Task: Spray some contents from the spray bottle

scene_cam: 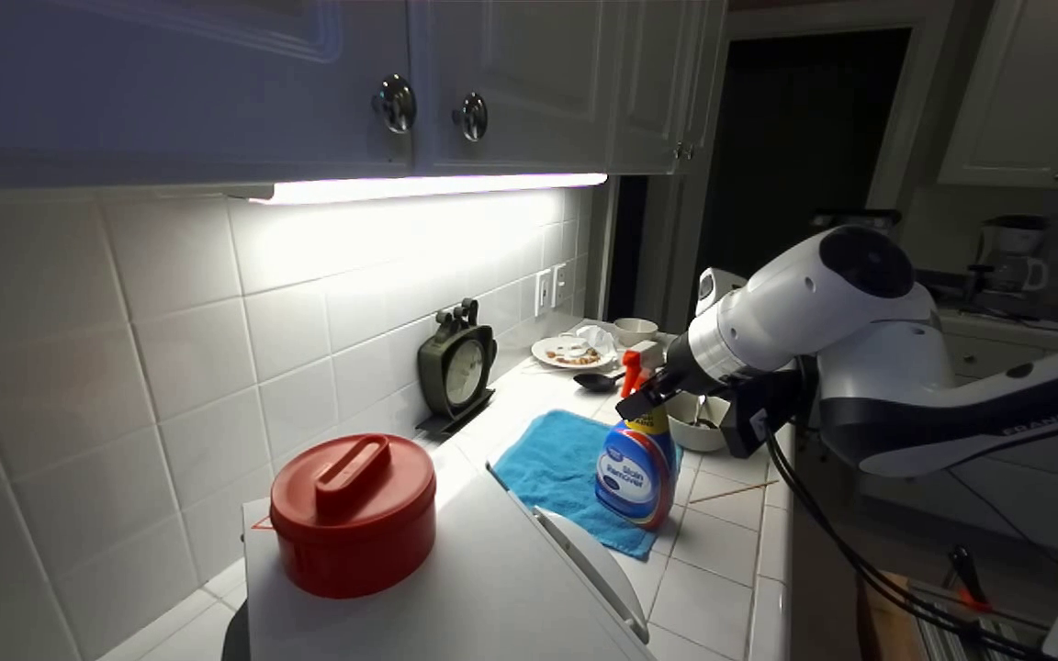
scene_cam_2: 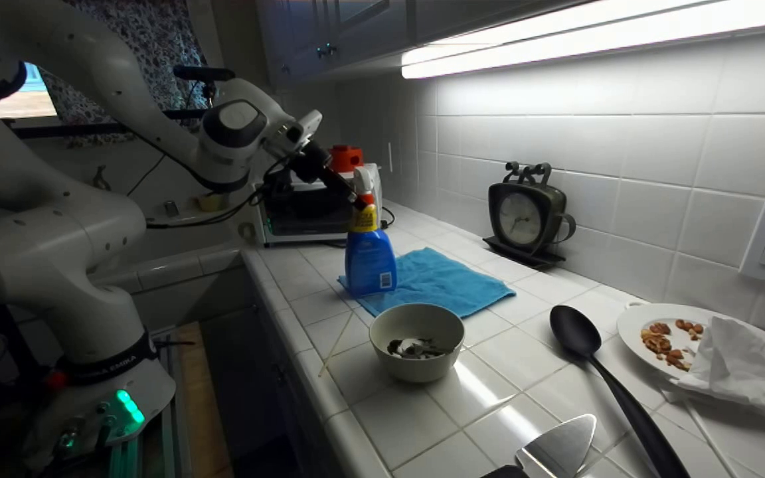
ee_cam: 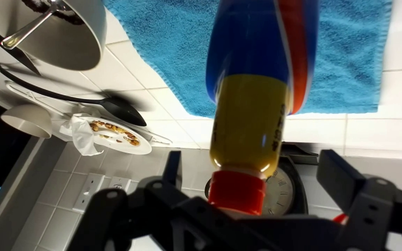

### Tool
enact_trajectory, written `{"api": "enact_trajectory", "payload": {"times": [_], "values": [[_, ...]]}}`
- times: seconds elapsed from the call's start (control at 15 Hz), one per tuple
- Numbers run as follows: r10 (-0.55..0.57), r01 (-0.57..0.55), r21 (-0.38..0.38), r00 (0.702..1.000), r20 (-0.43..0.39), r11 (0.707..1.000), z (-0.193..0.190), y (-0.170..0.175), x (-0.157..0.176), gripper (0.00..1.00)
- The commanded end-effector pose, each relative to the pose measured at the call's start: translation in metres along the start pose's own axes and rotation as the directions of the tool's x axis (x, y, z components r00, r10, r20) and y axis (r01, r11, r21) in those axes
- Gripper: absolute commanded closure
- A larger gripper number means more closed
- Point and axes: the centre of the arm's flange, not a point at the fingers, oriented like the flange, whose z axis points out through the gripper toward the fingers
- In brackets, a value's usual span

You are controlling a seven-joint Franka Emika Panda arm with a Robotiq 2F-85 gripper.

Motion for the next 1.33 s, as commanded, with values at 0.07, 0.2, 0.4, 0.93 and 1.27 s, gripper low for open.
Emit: {"api": "enact_trajectory", "payload": {"times": [0.07,0.2,0.4,0.93,1.27], "values": [[-0.008,0.009,0.017,0.999,-0.033,1.000,-0.017,0.003,-0.007,0.00],[-0.006,0.007,0.023,1.000,-0.021,1.000,-0.021,0.002,-0.007,0.00],[0.002,-0.001,0.025,1.000,-0.029,1.000,-0.026,0.004,-0.007,0.00],[0.022,-0.020,0.027,0.998,-0.060,0.999,-0.031,0.005,-0.004,0.00],[0.032,-0.031,0.014,0.997,-0.072,0.999,-0.038,0.007,-0.002,0.00]]}}
